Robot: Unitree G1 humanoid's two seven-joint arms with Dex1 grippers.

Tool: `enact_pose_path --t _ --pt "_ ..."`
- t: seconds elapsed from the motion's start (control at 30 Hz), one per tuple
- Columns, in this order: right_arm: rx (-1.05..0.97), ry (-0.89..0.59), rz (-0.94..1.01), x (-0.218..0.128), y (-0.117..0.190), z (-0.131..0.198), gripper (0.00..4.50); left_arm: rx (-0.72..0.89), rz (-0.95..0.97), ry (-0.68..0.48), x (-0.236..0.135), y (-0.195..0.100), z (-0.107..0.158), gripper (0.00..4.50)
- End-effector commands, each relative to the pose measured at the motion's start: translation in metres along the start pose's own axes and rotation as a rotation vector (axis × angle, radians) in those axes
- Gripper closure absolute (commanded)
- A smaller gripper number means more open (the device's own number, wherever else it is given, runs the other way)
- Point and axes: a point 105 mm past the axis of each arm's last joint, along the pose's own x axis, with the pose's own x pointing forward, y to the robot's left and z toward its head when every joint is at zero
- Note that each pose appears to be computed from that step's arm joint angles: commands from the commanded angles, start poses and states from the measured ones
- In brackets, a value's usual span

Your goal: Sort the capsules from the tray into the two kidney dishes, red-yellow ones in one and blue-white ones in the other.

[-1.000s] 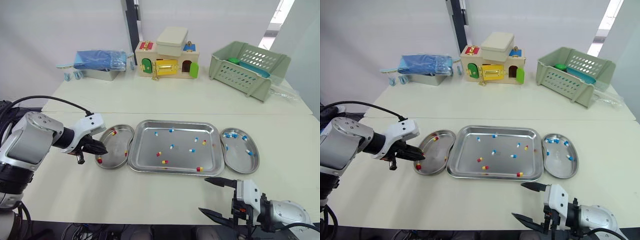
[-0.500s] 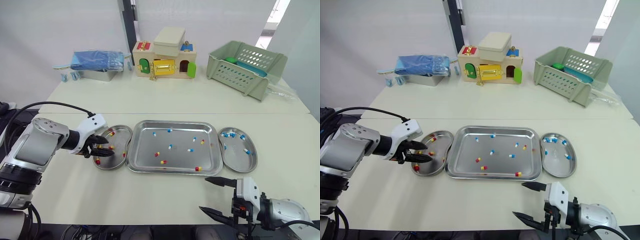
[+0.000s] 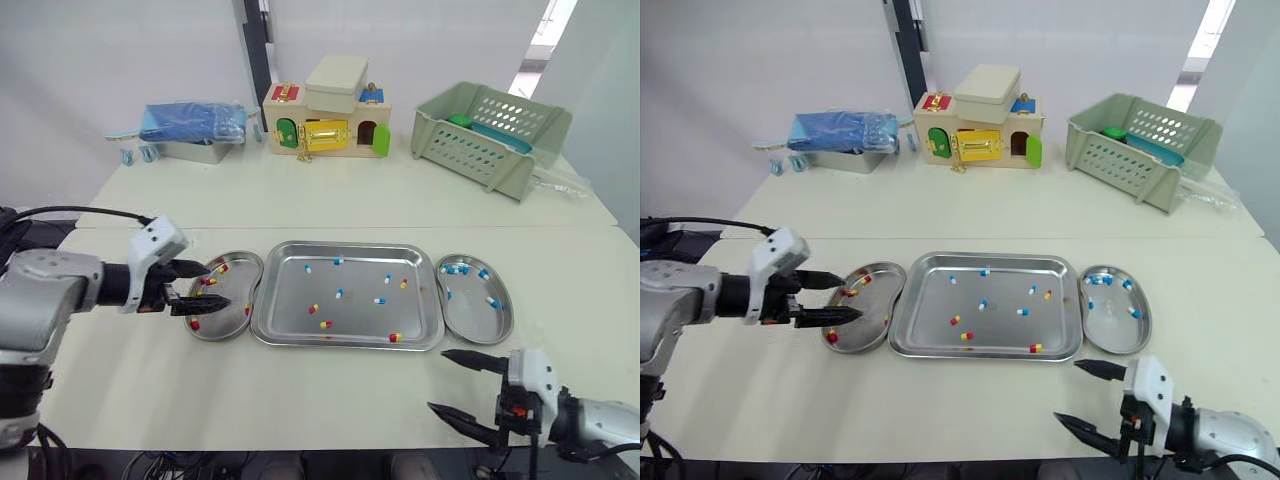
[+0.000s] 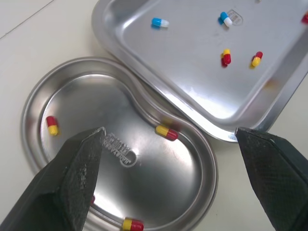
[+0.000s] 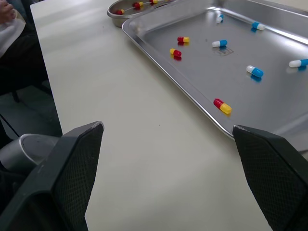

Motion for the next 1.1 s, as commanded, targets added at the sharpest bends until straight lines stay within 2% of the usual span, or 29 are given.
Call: enact_pose_path --t 0.03,0.13,0.3,0.47,0.63,1.1 --pt "-0.01 0.025 -0.062 -0.025 -0.021 0.007 0.0 0.009 0.133 -0.09 -0.032 0.004 -0.001 0.01" --pt "0.001 0.091 -0.182 -0.058 -0.053 0.003 0.0 -0.016 0.267 -0.123 -0.065 0.0 -0.023 0.01" --pt "0.047 0.171 -0.232 -0.09 -0.082 -0.01 0.0 -0.073 0.395 -0.144 -0.093 -0.016 -0.064 0.01" --pt "0.04 0.234 -0.254 -0.107 -0.107 -0.018 0.0 -0.099 0.511 -0.126 -0.109 -0.023 -0.091 0.01" --pt "0.029 0.235 -0.265 -0.11 -0.119 -0.02 0.0 -0.122 0.573 -0.115 -0.117 -0.026 -0.113 0.01" --pt "0.011 0.232 -0.267 -0.108 -0.126 -0.019 0.0 -0.1 0.535 -0.187 -0.101 -0.026 -0.109 0.01"
